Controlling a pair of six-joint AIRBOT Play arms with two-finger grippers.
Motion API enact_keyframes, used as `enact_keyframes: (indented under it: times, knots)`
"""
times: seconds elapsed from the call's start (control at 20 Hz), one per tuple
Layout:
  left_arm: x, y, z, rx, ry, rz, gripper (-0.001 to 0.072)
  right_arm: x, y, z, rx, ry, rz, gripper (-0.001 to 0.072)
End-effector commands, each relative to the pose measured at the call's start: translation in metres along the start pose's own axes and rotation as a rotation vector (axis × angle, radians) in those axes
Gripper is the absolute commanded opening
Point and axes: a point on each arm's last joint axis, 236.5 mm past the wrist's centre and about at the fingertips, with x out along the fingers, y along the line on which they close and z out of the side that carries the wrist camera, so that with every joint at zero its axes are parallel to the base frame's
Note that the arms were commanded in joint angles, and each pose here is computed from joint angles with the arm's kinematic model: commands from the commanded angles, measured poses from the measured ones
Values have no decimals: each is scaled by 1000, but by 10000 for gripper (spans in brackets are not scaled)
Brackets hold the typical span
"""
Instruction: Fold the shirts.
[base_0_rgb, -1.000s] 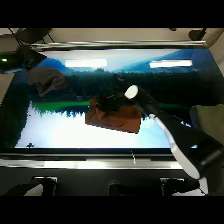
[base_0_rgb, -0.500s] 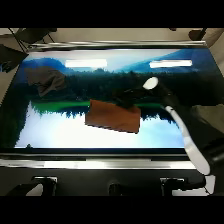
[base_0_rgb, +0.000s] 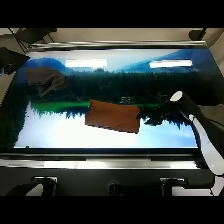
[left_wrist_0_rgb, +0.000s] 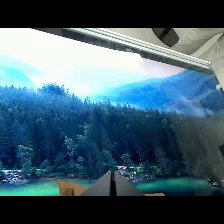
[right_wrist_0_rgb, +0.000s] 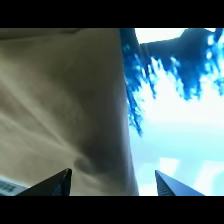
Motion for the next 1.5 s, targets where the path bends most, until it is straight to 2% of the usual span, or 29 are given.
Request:
enact_keyframes:
  times: [0.0, 0.1, 0.15, 0.2, 0.3, 0.35, 0.5, 0.6, 0.65, 0.8, 1.0, 1.25, 1.45]
  knots:
    - [0, 0, 0, -3, -1, -1, 37, 27, 11, 9, 77, -37, 105, 560]
    - [0, 0, 0, -3, -1, 0, 37, 36, 21, 17, 81, -78, 123, 529]
    - [0, 0, 0, -3, -1, 0, 37, 40, 24, 19, 71, -91, 120, 487]
    - [0, 0, 0, -2, -2, 0, 37, 42, 27, 18, 63, -93, 120, 381]
    - [0, 0, 0, -2, -2, 0, 37, 42, 31, 16, 62, -85, 130, 109]
    - [0, 0, 0, -2, -1, 1, 37, 40, 34, 14, 36, -79, 137, 47]
    - [0, 0, 0, 2, -1, 1, 37, 8, 60, 16, -160, -105, 143, 46]
    - [0, 3, 0, 8, 0, 14, 37, -40, 66, 35, -297, -200, 26, 46]
    - [0, 4, 0, 10, 1, 19, 37, -72, 63, 51, -305, -272, -45, 46]
    - [0, 6, 0, 28, 2, 28, 37, -196, 33, 94, -184, -507, -128, 46]
    - [0, 6, 0, 36, 2, 27, 37, -320, -50, 95, 85, -670, -139, 44]
    - [0, 6, 0, 37, 1, 27, 37, -391, -149, 55, 366, -725, -166, 44]
    - [0, 6, 0, 37, 1, 27, 37, -426, -186, 23, 534, -773, -102, 44]
